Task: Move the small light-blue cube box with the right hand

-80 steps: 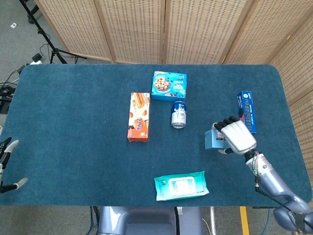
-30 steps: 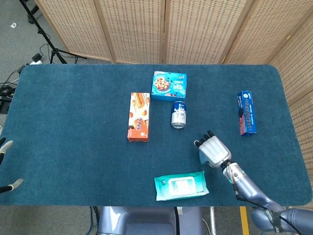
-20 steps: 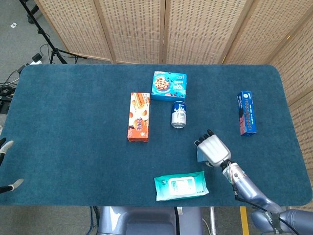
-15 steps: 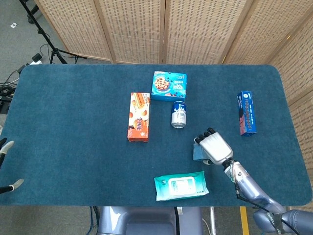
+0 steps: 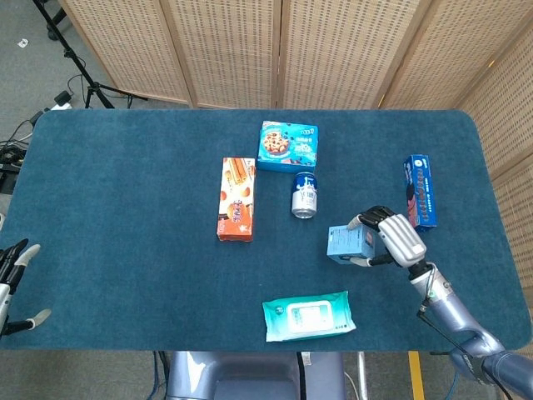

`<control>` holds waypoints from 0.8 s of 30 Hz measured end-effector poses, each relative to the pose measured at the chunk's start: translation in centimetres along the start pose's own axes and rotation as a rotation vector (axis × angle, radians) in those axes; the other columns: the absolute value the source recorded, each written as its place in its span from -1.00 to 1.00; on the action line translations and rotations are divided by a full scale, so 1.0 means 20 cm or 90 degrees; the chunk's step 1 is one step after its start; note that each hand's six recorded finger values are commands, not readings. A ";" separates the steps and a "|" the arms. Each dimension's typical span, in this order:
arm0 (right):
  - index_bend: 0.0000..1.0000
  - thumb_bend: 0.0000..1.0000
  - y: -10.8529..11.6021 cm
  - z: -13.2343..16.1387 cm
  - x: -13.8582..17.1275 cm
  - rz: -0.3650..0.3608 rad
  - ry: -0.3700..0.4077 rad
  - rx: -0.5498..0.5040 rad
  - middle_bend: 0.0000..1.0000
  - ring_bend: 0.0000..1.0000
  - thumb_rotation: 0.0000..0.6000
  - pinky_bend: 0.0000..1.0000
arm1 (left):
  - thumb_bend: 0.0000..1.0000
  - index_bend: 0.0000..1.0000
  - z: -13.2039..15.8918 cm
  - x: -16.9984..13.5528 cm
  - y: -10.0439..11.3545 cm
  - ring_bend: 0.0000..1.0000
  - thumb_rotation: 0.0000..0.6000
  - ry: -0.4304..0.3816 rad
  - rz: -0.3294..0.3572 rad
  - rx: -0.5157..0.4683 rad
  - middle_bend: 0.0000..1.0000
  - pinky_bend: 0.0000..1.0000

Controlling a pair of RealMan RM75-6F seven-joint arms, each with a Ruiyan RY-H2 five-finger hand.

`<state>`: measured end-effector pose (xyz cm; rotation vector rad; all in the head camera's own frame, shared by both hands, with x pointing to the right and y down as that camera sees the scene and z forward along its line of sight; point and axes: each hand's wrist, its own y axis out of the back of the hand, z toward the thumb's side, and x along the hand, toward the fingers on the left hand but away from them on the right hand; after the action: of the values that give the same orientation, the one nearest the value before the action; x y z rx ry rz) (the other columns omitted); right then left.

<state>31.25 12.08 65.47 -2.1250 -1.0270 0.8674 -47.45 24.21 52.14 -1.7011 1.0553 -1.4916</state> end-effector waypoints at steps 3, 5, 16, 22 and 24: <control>0.02 -0.12 -0.05 -0.05 0.04 -0.024 0.003 -0.053 0.20 -0.20 1.00 -0.48 | -1.00 -1.00 0.01 0.00 -0.01 -1.00 1.00 0.000 0.000 0.003 -1.00 -1.00; 0.02 -0.12 -0.09 -0.09 0.06 -0.034 0.001 -0.080 0.20 -0.20 1.00 -0.48 | -1.00 -1.00 0.01 0.00 -0.01 -1.00 1.00 0.000 -0.001 0.005 -1.00 -1.00; -0.06 -0.21 -0.24 -0.18 0.12 -0.022 -0.023 -0.097 -0.03 -0.38 1.00 -0.48 | -1.00 -1.00 0.03 0.01 -0.04 -1.00 1.00 0.004 -0.008 0.013 -1.00 -1.00; -0.59 -0.48 -0.28 -0.21 0.14 0.038 -0.024 -0.094 -0.77 -0.98 1.00 -0.52 | -1.00 -1.00 0.03 0.01 -0.05 -1.00 1.00 0.004 -0.012 0.017 -1.00 -1.00; -0.67 -0.48 -0.28 -0.21 0.16 0.057 -0.020 -0.086 -0.90 -1.00 1.00 -0.58 | -1.00 -1.00 0.03 0.01 -0.05 -1.00 1.00 0.002 -0.012 0.017 -1.00 -1.00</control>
<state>33.73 16.45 71.26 -2.2926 -1.0398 0.8980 -46.67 24.49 52.93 -1.6958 1.0188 -1.5146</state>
